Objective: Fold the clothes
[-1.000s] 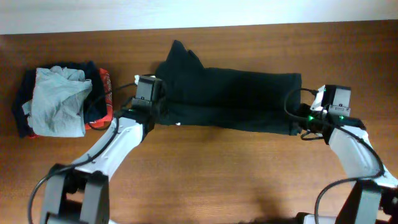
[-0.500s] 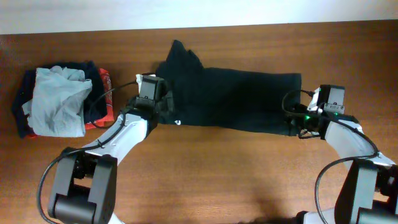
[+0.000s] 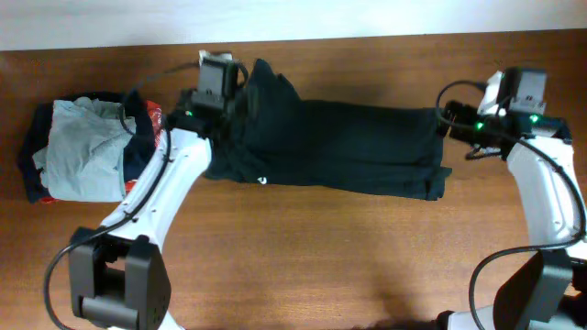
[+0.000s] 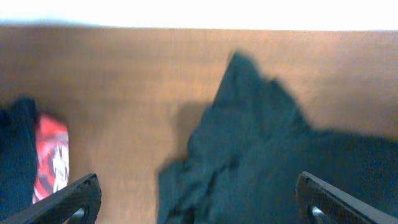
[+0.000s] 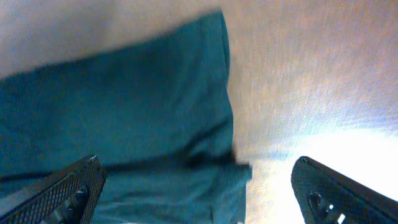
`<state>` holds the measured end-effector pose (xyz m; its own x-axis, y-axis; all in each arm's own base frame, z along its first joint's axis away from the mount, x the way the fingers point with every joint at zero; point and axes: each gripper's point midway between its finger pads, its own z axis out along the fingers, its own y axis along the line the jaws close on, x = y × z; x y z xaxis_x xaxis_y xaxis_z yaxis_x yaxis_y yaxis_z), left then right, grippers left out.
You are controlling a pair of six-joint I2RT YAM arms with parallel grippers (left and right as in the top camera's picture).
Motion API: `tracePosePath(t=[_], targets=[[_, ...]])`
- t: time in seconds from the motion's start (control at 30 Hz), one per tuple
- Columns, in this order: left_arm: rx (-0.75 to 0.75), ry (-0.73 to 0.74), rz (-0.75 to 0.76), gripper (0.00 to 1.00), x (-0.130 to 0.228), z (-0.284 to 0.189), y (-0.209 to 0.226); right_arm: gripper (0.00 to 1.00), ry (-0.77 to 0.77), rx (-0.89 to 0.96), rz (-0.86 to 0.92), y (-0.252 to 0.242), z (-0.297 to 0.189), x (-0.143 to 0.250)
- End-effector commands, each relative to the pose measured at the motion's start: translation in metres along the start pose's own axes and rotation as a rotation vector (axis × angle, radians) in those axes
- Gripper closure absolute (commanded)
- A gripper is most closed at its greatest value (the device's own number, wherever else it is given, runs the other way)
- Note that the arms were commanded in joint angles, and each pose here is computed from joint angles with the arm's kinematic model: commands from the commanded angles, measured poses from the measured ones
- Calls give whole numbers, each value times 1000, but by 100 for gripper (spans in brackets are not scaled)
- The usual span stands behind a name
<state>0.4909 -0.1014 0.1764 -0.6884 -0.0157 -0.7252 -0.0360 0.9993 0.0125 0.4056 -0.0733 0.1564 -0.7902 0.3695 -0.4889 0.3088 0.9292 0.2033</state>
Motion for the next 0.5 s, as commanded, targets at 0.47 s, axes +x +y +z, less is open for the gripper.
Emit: tracePosePath(t=[0.47], targets=[[134,-75,166,1,-38,134,-53,1,-116,14,-92,-3,54,-45]])
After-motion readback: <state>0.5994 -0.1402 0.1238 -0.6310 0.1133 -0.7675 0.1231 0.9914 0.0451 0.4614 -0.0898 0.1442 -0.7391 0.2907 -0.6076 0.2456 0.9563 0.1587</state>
